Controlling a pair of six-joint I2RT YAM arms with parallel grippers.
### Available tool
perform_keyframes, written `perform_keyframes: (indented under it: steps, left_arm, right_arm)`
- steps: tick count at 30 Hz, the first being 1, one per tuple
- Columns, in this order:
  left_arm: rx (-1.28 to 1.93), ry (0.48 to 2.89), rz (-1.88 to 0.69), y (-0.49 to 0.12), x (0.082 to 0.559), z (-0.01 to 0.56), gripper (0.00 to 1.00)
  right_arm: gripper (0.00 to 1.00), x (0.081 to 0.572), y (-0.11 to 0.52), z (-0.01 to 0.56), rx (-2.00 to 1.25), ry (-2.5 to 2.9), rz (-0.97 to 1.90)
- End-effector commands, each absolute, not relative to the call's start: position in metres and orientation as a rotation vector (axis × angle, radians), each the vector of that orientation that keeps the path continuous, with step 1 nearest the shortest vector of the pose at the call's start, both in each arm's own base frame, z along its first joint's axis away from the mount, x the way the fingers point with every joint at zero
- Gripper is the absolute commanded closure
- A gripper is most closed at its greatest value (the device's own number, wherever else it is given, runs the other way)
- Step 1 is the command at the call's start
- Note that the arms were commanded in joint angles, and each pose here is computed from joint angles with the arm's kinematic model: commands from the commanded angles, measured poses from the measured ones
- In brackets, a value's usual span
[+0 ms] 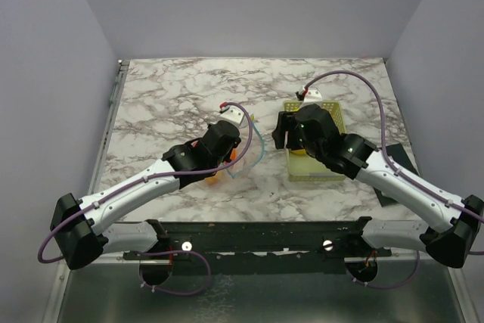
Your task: Place the food in the zip-top bag and seal the zipper
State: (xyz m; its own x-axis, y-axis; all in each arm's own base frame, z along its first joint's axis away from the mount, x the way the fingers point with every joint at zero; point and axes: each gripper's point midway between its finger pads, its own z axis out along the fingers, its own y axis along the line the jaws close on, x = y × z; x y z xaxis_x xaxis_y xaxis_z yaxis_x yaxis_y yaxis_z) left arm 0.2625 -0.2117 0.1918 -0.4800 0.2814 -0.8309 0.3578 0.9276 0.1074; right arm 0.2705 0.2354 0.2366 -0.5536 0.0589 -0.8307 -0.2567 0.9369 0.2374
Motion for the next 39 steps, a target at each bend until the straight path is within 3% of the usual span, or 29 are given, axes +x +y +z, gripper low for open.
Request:
perform_keyframes:
  steps: [1, 17, 39]
  left_arm:
    - [0.445, 2.085, -0.078, -0.205, 0.264, 0.193, 1.0]
    - [0.435, 2.07, -0.064, -0.2, 0.264, 0.198, 1.0]
    - [0.452, 2.084, -0.045, -0.201, 0.265, 0.191, 1.0]
  right_arm:
    - [0.3, 0.273, 0.194, 0.247, -0.119, 2.105, 0.223]
    - [0.22, 0.307, 0.132, 0.16, -0.039, 2.33, 0.034]
    - [0.12, 0.355, 0.152, 0.091, -0.117, 2.476, 0.146]
